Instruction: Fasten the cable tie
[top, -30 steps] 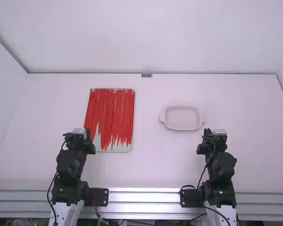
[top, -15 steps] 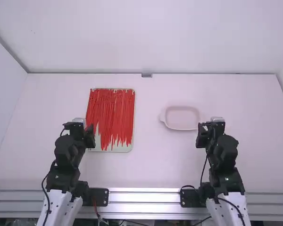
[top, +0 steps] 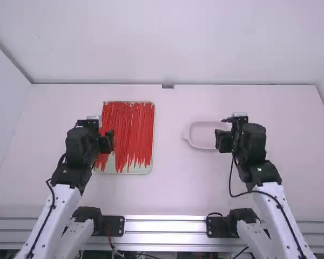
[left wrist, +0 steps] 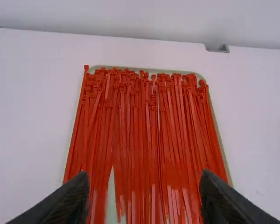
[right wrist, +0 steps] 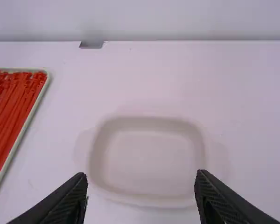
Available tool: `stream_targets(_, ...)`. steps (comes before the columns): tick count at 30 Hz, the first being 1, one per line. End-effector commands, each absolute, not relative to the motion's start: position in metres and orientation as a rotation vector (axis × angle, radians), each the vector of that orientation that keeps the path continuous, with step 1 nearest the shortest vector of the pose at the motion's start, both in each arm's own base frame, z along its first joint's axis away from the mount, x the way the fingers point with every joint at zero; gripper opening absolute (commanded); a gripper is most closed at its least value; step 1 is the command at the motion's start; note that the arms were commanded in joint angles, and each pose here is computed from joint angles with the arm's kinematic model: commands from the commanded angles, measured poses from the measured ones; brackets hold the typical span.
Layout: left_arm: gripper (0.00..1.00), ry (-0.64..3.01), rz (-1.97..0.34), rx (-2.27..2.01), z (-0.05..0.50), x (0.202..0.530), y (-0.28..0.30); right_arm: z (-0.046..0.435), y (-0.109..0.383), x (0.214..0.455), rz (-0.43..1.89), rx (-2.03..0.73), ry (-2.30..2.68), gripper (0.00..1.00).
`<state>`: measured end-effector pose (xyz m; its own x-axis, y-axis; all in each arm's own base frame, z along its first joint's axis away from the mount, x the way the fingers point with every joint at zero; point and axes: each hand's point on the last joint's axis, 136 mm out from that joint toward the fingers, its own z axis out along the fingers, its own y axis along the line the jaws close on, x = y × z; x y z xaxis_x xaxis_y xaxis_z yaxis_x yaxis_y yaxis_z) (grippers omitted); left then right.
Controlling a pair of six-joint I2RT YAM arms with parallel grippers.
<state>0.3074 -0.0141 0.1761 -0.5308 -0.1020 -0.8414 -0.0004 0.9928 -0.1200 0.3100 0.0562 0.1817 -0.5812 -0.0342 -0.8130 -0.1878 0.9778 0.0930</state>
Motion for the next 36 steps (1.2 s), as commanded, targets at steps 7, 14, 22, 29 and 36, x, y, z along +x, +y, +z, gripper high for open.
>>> stream_targets(7, 0.78, 2.220, -0.171, -0.087, 0.178, 0.333, -0.022, 0.186, 0.078, 0.336, 0.286, -0.206, 2.284, 0.77)
stream_targets(14, 0.88, 2.328, -0.173, -0.073, 0.170, 0.349, -0.026, 0.183, 0.100, 0.341, 0.388, -0.261, 2.377, 0.88)
stream_targets(22, 0.96, 2.434, -0.122, -0.021, 0.176, 0.360, -0.024, 0.178, 0.101, 0.351, 0.333, -0.264, 2.448, 0.96)
stream_targets(29, 0.99, 2.481, -0.074, -0.080, 0.172, 0.361, -0.016, 0.173, 0.111, 0.354, 0.260, -0.321, 2.469, 0.99)
stream_targets(36, 0.99, 2.527, -0.075, -0.081, 0.157, 0.363, -0.016, 0.174, 0.118, 0.354, 0.234, -0.355, 2.456, 0.99)
